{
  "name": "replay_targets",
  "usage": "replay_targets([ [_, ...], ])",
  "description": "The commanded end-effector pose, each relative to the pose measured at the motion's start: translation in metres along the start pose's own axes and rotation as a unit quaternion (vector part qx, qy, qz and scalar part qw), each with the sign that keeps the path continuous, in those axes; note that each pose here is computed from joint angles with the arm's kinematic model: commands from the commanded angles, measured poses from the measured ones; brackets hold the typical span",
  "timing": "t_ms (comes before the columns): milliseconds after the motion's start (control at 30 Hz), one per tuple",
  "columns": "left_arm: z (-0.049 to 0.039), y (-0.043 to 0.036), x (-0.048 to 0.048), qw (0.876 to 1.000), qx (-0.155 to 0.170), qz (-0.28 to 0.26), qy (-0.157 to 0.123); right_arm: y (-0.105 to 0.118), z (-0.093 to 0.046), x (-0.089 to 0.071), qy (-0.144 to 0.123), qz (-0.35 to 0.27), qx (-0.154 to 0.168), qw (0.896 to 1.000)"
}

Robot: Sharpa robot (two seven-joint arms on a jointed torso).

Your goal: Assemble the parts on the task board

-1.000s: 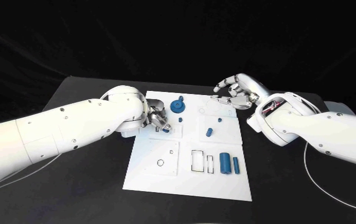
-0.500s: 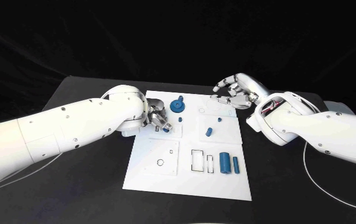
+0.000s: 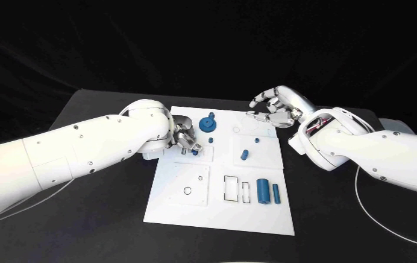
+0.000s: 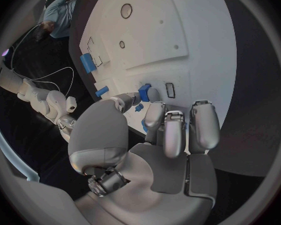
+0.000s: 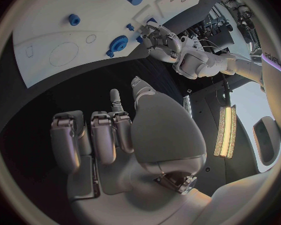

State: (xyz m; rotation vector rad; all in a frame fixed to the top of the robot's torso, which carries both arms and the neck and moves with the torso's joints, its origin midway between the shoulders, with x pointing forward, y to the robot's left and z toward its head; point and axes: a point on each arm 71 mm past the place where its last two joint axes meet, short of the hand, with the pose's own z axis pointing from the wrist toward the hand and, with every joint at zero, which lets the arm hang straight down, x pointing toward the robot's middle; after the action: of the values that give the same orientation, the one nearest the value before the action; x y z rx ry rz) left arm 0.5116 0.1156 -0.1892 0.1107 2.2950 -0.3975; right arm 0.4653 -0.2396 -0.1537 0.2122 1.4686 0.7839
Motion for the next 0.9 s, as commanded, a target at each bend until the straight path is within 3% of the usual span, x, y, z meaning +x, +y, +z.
replay_targets([
  [33, 0.0026, -0.0031, 0.0099, 1.0, 0.004, 0.009, 0.027, 0.0008, -0.0003, 0.001, 0.004, -0.004, -0.004, 1.0],
  [900, 0.0009, 0.0005, 0.0103, 1.0, 0.003, 0.003, 0.018, -0.0001, 0.0, 0.0003, 0.002, -0.005, -0.003, 1.0],
])
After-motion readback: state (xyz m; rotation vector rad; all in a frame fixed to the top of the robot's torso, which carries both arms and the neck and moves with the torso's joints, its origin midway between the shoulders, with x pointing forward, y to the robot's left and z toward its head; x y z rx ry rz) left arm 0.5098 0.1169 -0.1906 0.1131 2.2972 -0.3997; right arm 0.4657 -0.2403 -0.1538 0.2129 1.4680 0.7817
